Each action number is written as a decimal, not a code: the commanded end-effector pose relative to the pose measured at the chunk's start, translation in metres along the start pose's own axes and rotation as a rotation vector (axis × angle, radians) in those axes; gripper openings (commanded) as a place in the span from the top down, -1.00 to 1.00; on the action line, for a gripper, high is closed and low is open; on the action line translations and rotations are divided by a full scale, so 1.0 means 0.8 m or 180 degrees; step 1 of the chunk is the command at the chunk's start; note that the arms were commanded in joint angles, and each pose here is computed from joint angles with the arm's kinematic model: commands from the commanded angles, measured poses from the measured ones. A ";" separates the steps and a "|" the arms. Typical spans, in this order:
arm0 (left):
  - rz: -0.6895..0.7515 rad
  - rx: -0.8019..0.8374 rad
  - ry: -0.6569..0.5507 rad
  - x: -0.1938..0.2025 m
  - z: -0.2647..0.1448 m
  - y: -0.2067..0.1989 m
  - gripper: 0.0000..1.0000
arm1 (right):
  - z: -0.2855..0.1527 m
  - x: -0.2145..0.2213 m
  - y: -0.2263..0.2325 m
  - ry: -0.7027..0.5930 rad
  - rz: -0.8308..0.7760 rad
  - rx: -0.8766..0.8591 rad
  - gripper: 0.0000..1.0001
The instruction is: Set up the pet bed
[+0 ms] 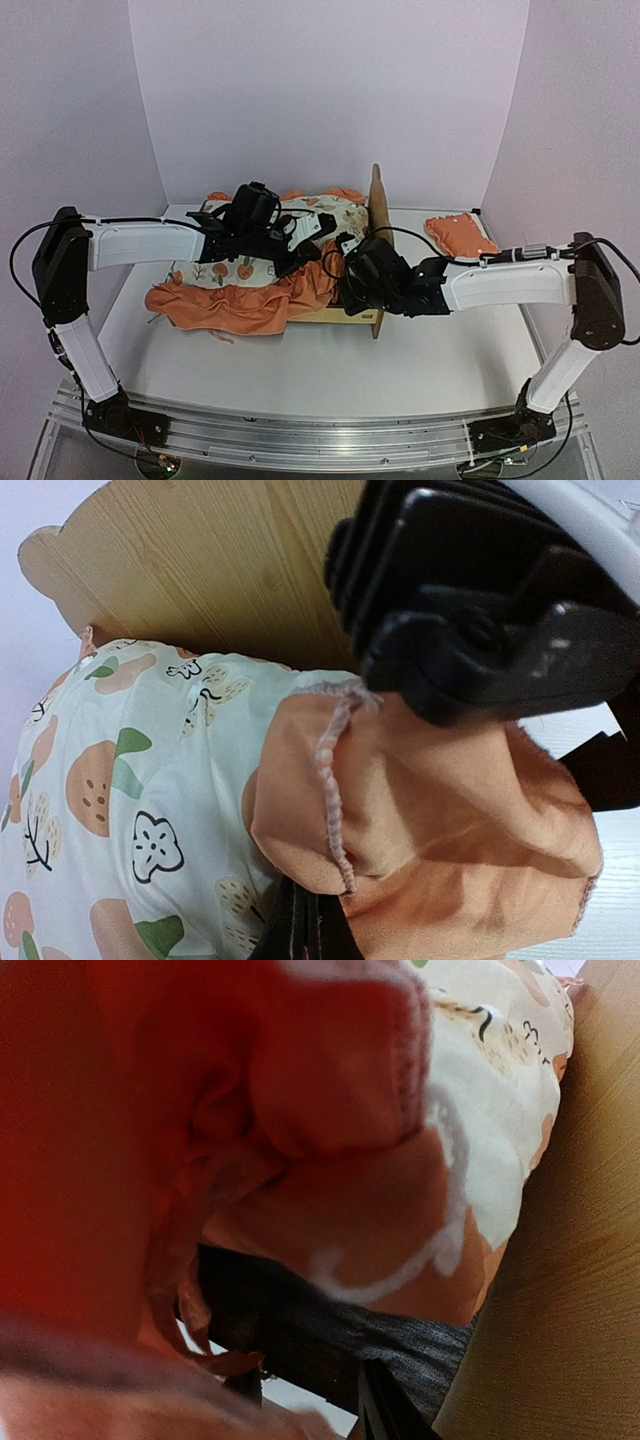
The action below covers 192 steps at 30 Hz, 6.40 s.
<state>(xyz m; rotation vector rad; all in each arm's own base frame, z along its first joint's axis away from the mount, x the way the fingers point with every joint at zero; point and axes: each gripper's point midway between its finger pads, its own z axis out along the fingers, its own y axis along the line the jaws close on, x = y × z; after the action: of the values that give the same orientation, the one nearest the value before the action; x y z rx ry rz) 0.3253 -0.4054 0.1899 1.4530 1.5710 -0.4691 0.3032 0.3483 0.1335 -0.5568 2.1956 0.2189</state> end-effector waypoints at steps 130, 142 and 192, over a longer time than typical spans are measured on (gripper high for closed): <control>0.0005 0.0983 0.1177 0.068 0.030 -0.100 1.00 | -0.083 0.126 0.023 0.1147 0.0737 -0.1253 0.27; -0.0400 0.1092 0.0951 -0.046 -0.022 -0.075 1.00 | -0.083 0.086 0.005 -0.0045 0.0776 -0.1202 0.15; -0.0854 0.0973 0.0487 -0.099 -0.036 -0.026 1.00 | 0.009 0.046 -0.040 -0.1735 0.1120 -0.0123 1.00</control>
<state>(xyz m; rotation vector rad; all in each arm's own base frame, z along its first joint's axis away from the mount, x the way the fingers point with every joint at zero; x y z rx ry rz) 0.2490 -0.4233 0.1848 1.6660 2.1714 -0.8041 0.3150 0.3178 0.0978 -0.0837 1.7103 0.4667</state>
